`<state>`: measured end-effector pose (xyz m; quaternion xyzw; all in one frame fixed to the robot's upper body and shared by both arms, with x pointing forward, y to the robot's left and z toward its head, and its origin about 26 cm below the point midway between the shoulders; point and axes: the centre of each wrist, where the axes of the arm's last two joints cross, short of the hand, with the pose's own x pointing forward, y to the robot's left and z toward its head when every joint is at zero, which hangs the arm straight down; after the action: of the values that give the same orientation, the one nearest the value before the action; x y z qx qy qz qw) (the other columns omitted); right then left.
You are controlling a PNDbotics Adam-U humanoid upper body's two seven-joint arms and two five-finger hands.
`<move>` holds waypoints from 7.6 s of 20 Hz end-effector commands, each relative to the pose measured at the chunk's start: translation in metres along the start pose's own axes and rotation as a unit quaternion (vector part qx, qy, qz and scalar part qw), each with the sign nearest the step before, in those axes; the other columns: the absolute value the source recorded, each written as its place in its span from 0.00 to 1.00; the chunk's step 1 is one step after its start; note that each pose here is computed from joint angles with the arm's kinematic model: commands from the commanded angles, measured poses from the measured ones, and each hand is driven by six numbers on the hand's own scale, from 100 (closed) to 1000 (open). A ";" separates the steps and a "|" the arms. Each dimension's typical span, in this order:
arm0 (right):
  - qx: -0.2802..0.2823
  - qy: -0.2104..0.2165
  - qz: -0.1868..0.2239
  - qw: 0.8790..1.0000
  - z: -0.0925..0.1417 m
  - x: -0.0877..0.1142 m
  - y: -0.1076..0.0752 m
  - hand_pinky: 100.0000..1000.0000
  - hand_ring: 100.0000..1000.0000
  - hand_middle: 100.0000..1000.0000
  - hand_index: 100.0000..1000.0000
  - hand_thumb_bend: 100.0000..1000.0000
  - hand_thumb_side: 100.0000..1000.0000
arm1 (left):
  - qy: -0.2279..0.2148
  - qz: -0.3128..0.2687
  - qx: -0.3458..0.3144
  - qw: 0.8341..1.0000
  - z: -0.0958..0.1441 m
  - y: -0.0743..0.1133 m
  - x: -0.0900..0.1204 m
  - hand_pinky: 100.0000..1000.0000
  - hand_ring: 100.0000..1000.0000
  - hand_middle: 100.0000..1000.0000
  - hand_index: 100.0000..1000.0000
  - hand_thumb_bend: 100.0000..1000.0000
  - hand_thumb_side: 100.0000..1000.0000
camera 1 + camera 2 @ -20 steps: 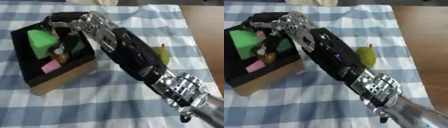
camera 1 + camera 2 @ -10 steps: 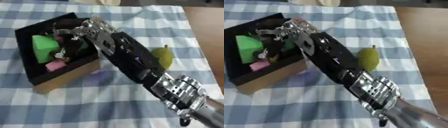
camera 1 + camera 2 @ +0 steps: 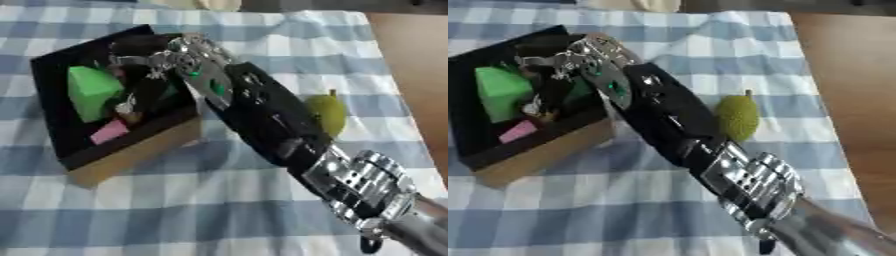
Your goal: Pick up objects on the table and place them in the box.
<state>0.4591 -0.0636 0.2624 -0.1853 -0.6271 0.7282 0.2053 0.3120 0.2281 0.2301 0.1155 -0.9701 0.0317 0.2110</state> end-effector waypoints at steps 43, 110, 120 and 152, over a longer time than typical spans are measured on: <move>-0.109 0.185 0.068 0.974 0.269 0.023 -0.049 0.88 0.88 0.78 0.94 0.07 0.14 | 0.040 -0.059 0.004 0.997 0.017 0.022 -0.004 0.75 0.76 0.67 0.78 0.34 0.68; -0.061 0.287 -0.080 0.953 0.280 -0.020 0.072 0.75 0.64 0.44 0.64 0.00 0.02 | 0.062 -0.045 0.014 0.997 0.020 0.017 -0.004 0.74 0.78 0.68 0.77 0.33 0.70; -0.146 0.236 -0.006 0.961 0.278 0.007 0.025 0.74 0.61 0.42 0.62 0.00 0.00 | 0.061 -0.047 0.013 0.997 0.020 0.017 -0.004 0.74 0.79 0.68 0.77 0.32 0.69; -0.154 0.059 0.018 0.986 0.056 0.013 -0.045 0.74 0.63 0.45 0.64 0.00 0.00 | 0.047 -0.017 0.004 0.999 0.013 0.005 0.000 0.74 0.78 0.68 0.77 0.34 0.69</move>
<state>0.4168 -0.1006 0.3119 -0.2580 -0.7107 0.6220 0.2034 0.3083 0.2340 0.2110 0.1388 -0.9520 0.0394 0.2698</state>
